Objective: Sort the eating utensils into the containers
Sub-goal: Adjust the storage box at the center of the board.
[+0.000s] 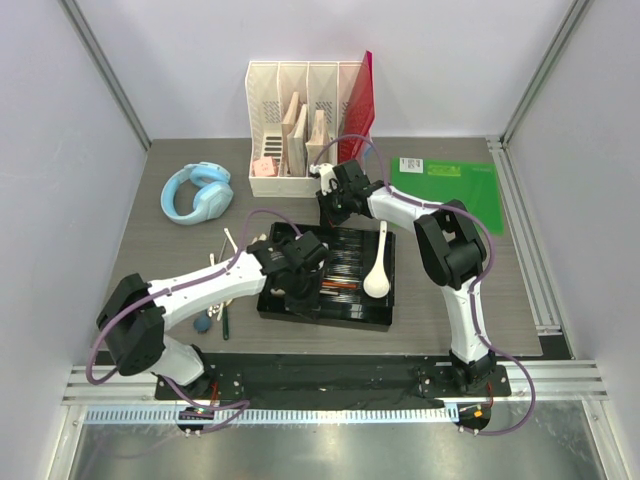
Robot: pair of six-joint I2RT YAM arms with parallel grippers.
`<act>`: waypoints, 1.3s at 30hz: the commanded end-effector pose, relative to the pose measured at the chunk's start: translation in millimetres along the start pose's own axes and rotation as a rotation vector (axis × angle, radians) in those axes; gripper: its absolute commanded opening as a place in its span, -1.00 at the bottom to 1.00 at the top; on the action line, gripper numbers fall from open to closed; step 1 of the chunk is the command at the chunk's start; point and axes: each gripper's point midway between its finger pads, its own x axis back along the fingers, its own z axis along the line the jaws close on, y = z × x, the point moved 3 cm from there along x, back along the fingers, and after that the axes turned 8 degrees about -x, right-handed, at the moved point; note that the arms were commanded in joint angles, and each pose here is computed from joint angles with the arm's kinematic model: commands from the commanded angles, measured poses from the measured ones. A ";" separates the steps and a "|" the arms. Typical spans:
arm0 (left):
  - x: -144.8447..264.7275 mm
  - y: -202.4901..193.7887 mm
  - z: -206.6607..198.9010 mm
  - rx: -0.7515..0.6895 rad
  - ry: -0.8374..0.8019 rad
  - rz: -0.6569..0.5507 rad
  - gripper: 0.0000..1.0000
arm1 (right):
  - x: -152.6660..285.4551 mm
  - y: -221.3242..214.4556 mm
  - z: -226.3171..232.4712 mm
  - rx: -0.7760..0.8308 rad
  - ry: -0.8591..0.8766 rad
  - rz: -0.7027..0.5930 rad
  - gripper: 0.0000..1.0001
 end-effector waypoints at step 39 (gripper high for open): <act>-73.2 62.9 -24.0 -0.166 0.002 -0.071 -1.00 | 8.0 -12.5 48.4 0.052 0.229 0.111 -0.98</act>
